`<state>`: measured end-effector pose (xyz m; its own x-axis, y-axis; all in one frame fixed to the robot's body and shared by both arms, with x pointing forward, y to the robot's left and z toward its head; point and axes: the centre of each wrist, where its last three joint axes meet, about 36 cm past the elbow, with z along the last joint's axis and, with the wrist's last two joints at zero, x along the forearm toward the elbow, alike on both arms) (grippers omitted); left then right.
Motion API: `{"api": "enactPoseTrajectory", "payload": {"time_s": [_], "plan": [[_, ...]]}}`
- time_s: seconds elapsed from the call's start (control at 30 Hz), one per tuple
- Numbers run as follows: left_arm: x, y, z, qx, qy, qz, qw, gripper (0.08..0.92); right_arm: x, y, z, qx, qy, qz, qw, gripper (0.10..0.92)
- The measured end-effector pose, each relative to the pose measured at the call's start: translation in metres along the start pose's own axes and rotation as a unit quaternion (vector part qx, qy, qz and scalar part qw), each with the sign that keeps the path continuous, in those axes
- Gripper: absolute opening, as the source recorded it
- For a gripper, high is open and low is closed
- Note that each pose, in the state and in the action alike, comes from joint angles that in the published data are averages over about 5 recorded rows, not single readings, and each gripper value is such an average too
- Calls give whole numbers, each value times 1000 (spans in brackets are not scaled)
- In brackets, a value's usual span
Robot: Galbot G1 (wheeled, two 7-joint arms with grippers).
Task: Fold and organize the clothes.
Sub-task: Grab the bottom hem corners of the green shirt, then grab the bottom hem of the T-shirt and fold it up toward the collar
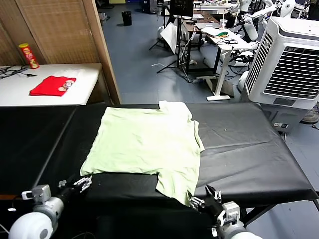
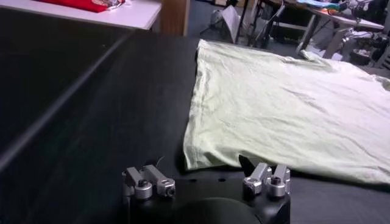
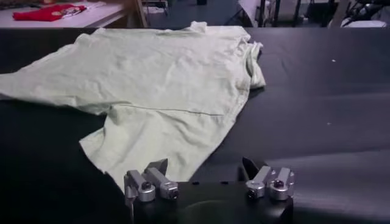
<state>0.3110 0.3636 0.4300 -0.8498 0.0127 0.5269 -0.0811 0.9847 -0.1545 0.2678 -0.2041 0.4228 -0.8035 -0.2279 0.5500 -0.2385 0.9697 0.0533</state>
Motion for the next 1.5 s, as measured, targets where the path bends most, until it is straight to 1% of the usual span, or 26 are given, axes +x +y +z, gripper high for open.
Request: {"api": "enactPoseTrajectory", "payload": {"time_s": [0.07,0.1,0.13,0.2,0.23,0.27,0.3,0.33,0.37,0.43,0.47,0.63,0.67,0.73,0.83,0.9,1.0,1.07,1.13,1.23,1.33,1.43,1.5], "plan": [[-1,1,0,1,0,-1,1000,798,0,1,0,-1,1,2,1000,711],[-2,1,0,1,0,-1,1000,798,-1,1,1,-1,2,3,1000,667],[-2,2,1,2,0,-2,1000,798,-1,1,1,-2,4,5,1000,605],[-3,2,2,5,-1,-1,1000,797,-1,2,2,-3,6,7,1000,508],[-3,2,3,5,-1,0,1000,787,-1,3,2,-3,7,8,1000,441],[-4,1,5,6,-1,2,1000,776,-1,3,3,-3,9,8,1000,391],[-4,1,6,6,-2,4,1000,749,-1,4,3,-4,10,9,1000,341],[-5,0,7,5,-3,6,1000,705,-1,4,4,-5,11,9,1000,276],[-5,0,8,4,-3,8,1000,661,-1,5,4,-6,11,9,1000,227],[-7,-1,10,2,-5,10,1000,544,-1,7,5,-9,12,9,1000,151],[-8,-2,11,1,-5,9,1000,494,-1,7,5,-10,12,10,1000,131],[-11,-1,16,3,-7,5,1000,218,5,7,5,-14,10,17,1000,121],[-10,-1,17,3,-8,3,1000,178,7,6,5,-14,9,20,1000,121],[-7,-2,18,4,-12,0,1000,133,14,4,2,-13,4,25,1000,121],[3,-7,18,7,-22,-8,1000,128,29,1,-3,-9,-11,33,999,121],[15,-11,18,10,-29,-12,999,127,37,-2,-6,-7,-26,34,999,121],[34,-20,19,11,-39,-6,999,127,41,-8,-11,-6,-59,31,998,121],[44,-27,18,10,-52,0,999,127,37,-14,-14,-7,-82,29,996,121],[47,-33,16,7,-72,6,997,127,27,-21,-16,-5,-106,28,994,121],[43,-39,10,3,-101,16,995,127,2,-34,-19,8,-142,28,989,121],[32,-42,1,1,-127,23,992,127,-27,-47,-26,23,-169,32,985,121],[15,-43,-6,-5,-150,23,988,127,-54,-58,-34,37,-184,37,982,121],[3,-42,-11,-10,-161,21,987,127,-72,-63,-39,43,-189,39,980,121]]}}
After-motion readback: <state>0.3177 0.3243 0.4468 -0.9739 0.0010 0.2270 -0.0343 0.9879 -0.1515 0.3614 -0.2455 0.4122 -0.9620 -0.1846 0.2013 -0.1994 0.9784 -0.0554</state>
